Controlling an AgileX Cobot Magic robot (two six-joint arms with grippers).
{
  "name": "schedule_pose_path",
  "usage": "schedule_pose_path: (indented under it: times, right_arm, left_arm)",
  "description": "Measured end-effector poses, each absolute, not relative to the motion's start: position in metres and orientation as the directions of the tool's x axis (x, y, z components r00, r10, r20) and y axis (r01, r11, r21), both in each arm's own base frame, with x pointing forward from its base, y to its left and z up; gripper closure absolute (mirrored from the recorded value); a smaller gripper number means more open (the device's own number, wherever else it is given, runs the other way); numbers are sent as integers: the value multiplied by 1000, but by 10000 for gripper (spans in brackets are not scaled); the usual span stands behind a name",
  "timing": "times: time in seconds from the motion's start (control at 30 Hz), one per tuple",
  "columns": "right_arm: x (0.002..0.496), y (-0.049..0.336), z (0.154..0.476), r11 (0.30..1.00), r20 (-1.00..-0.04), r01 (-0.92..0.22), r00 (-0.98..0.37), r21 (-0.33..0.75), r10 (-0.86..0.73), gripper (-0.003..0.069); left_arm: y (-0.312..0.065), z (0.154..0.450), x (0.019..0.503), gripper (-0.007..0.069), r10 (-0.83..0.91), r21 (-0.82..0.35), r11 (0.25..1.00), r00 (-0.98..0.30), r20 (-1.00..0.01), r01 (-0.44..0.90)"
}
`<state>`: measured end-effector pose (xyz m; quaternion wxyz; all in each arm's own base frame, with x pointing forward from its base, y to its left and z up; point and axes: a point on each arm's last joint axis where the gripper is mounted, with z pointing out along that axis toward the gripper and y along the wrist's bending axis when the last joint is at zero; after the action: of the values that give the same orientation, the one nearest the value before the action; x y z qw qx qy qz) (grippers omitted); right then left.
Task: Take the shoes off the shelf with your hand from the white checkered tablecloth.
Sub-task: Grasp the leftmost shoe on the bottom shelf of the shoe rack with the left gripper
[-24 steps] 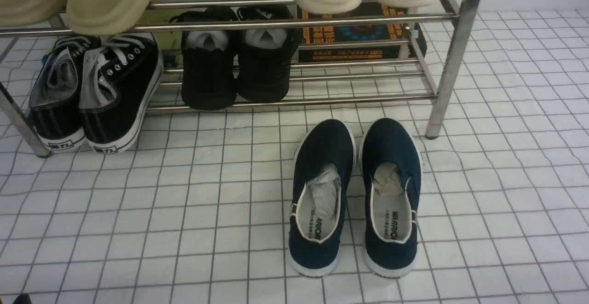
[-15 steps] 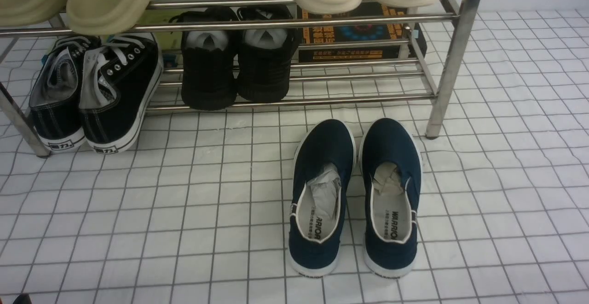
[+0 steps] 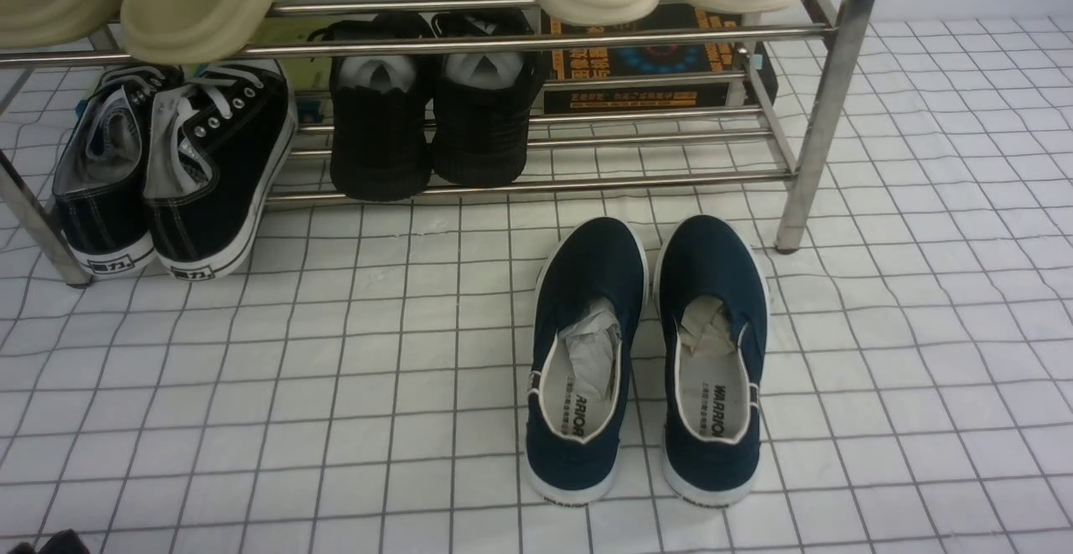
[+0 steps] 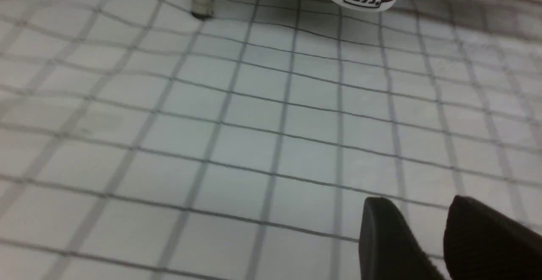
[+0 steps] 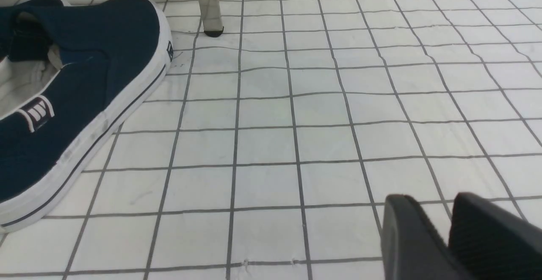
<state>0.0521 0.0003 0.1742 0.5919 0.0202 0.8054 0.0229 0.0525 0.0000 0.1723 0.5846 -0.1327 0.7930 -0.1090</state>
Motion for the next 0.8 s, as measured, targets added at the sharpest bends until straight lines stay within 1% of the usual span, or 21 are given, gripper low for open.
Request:
schedule_pose_path:
  times: [0.03, 0.1, 0.13, 0.17, 0.2, 0.23, 0.27, 0.33, 0.37, 0.43, 0.47, 0.5, 0.53, 0.63, 0.67, 0.7, 0.73, 0.77, 0.8]
  right_arm:
    - [52, 0, 174, 998, -953, 6, -298, 61, 60, 477]
    - [52, 0, 174, 998, -953, 6, -298, 61, 60, 475]
    - [52, 0, 174, 998, -953, 6, -298, 61, 60, 475]
    - [52, 0, 174, 998, -953, 6, -298, 61, 60, 473]
    - [52, 0, 174, 998, -953, 6, -298, 61, 60, 472]
    - [52, 0, 174, 998, -953, 6, -298, 61, 60, 470]
    - [52, 0, 174, 998, -953, 6, -298, 61, 60, 469]
    - [52, 0, 174, 998, -953, 6, -298, 61, 60, 466]
    - [52, 0, 174, 998, -953, 6, -298, 61, 60, 466]
    - [52, 0, 174, 998, -953, 6, -298, 61, 60, 466]
    - [52, 0, 174, 998, -953, 6, -298, 61, 60, 466]
    - [52, 0, 174, 998, -953, 6, -298, 61, 60, 466]
    - [52, 0, 174, 998, -953, 6, -298, 61, 60, 466]
    - [52, 0, 174, 998, -953, 6, -298, 61, 60, 461]
    - [52, 0, 174, 998, -953, 6, -298, 61, 60, 461]
    - [52, 0, 174, 998, -953, 6, -298, 61, 60, 459]
    - [52, 0, 174, 998, -953, 6, -298, 61, 60, 459]
    - [52, 0, 174, 998, -953, 6, -298, 61, 60, 456]
    - [52, 0, 174, 998, -953, 6, -298, 61, 60, 456]
  left_arm:
    - [-3, 173, 53, 385, -479, -478, 875, -272, -835, -73]
    - [-8, 174, 53, 385, -735, -731, 670, -259, -627, -130]
    - [-9, 174, 53, 385, -765, -762, 634, -256, -591, -135]
    - [-11, 175, 53, 385, -845, -843, 516, -247, -474, -148]
    - [-12, 176, 53, 385, -881, -880, 448, -242, -406, -155]
    - [-13, 177, 53, 385, -903, -903, 401, -236, -359, -158]
    - [-13, 177, 53, 385, -914, -914, 373, -232, -332, -159]
    - [-13, 178, 53, 385, -920, -921, 359, -222, -322, -152]
    - [-12, 179, 53, 385, -918, -919, 366, -218, -331, -147]
    - [-11, 179, 54, 386, -905, -904, 404, -206, -373, -136]
    - [-11, 179, 54, 387, -905, -905, 404, -205, -373, -135]
    - [-10, 180, 54, 404, -891, -890, 437, -196, -410, -127]
    - [-10, 180, 54, 407, -891, -890, 437, -196, -410, -126]
    - [-9, 193, 52, 518, -859, -860, 500, -191, -475, -106]
    - [-8, 195, 52, 526, -852, -853, 511, -192, -487, -105]
    - [-8, 216, 50, 578, -825, -826, 555, -192, -532, -98]
    - [-7, 230, 50, 604, -800, -798, 592, -199, -566, -111]
    - [-5, 249, 52, 618, -756, -744, 650, -224, -614, -155]
    - [-4, 248, 53, 620, -750, -735, 658, -229, -620, -164]
